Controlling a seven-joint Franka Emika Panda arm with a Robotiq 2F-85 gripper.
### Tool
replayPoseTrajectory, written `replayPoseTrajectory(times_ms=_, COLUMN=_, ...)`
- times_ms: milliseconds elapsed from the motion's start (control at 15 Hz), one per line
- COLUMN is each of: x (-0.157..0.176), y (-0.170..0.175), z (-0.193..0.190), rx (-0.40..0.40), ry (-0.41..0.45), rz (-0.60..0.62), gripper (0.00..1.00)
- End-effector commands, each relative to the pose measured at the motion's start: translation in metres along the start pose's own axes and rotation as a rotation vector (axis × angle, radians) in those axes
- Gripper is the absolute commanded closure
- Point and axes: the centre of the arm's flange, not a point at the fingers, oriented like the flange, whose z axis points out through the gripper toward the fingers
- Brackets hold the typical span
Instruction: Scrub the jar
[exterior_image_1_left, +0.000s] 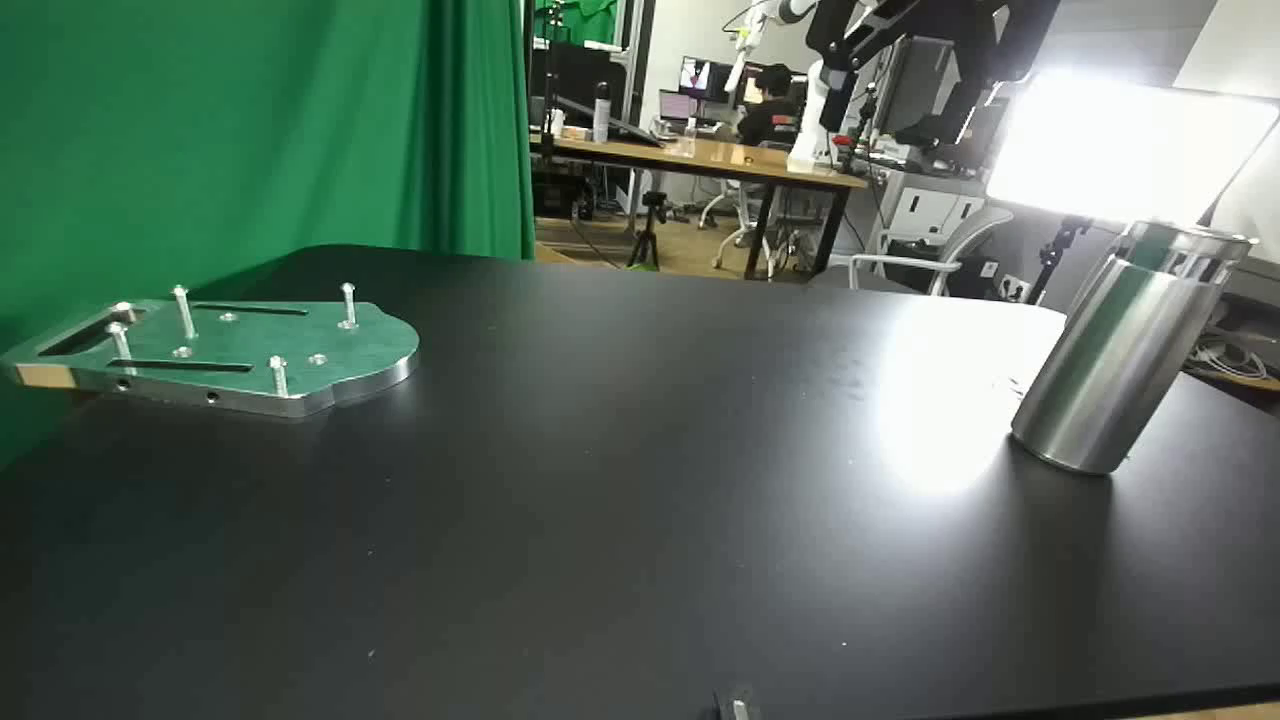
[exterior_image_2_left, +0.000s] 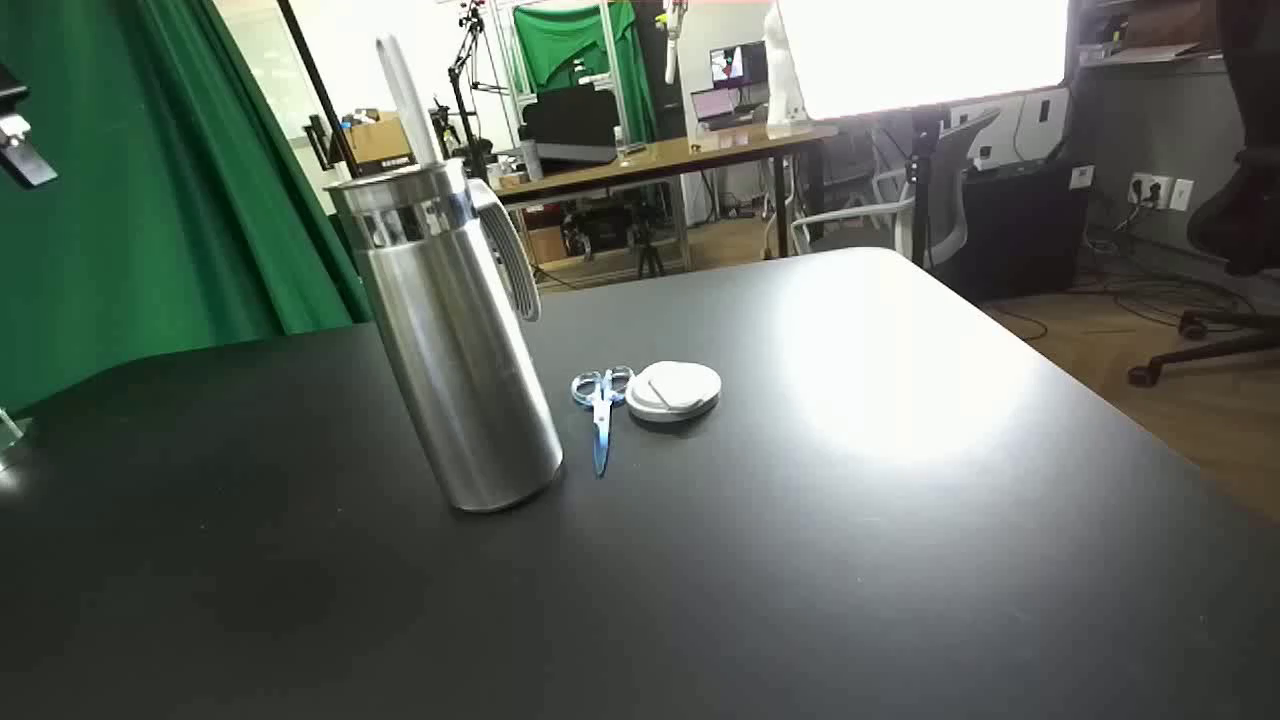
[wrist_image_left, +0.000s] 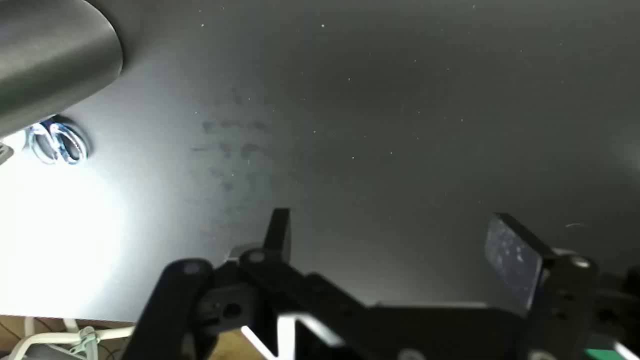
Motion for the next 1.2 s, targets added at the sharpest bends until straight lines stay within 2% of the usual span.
replayPoseTrajectory(times_ms=0, x=0.0, y=0.0, z=0.0, rx=0.0, ry=0.0, rz=0.0, gripper=0.0)
replayPoseTrajectory(times_ms=600, x=0.0, y=0.0, z=0.0, rx=0.0, ry=0.0, rz=0.0, gripper=0.0)
replayPoseTrajectory(times_ms=867, x=0.03, y=0.03, z=-0.001, rx=-0.007, ry=0.006, rz=-0.074, gripper=0.0)
replayPoseTrajectory(times_ms=1133, x=0.066, y=0.071, z=0.001, rx=0.022, ry=0.017, rz=-0.137, gripper=0.0)
